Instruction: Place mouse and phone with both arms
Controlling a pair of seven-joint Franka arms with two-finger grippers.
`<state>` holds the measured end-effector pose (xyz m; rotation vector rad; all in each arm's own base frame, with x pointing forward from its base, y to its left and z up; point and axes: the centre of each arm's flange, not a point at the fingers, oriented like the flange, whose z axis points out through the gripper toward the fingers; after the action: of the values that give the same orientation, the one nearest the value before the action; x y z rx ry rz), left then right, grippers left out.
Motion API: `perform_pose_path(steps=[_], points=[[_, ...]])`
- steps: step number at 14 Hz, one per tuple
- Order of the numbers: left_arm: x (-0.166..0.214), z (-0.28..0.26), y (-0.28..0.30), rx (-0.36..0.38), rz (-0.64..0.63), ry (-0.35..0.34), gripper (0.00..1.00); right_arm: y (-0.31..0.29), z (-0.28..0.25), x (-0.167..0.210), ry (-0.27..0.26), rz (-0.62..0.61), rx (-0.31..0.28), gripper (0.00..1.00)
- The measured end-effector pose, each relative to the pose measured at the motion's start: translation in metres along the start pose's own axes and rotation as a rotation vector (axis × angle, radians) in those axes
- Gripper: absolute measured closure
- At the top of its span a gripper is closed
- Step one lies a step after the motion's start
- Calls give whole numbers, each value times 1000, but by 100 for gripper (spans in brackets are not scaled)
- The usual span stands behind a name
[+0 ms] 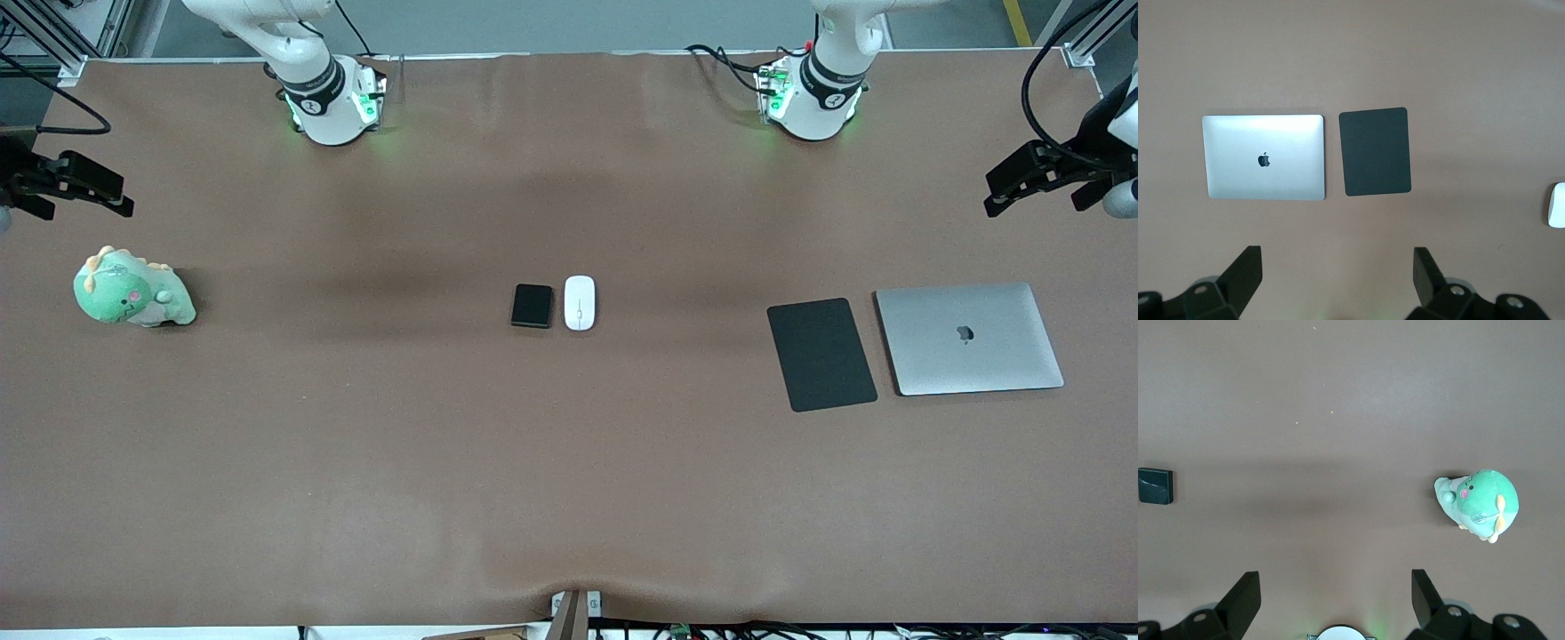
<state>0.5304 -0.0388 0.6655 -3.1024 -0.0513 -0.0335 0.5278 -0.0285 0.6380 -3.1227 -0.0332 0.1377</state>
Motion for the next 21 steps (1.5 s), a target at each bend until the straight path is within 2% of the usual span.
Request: perform_pose_path(steps=[16,21], points=[[1,3,0,0,-1,-7,0,1,0,0,-1,2,0,0],[7,22,36,-2,68,-44,0,2,0,0,-1,3,0,0]])
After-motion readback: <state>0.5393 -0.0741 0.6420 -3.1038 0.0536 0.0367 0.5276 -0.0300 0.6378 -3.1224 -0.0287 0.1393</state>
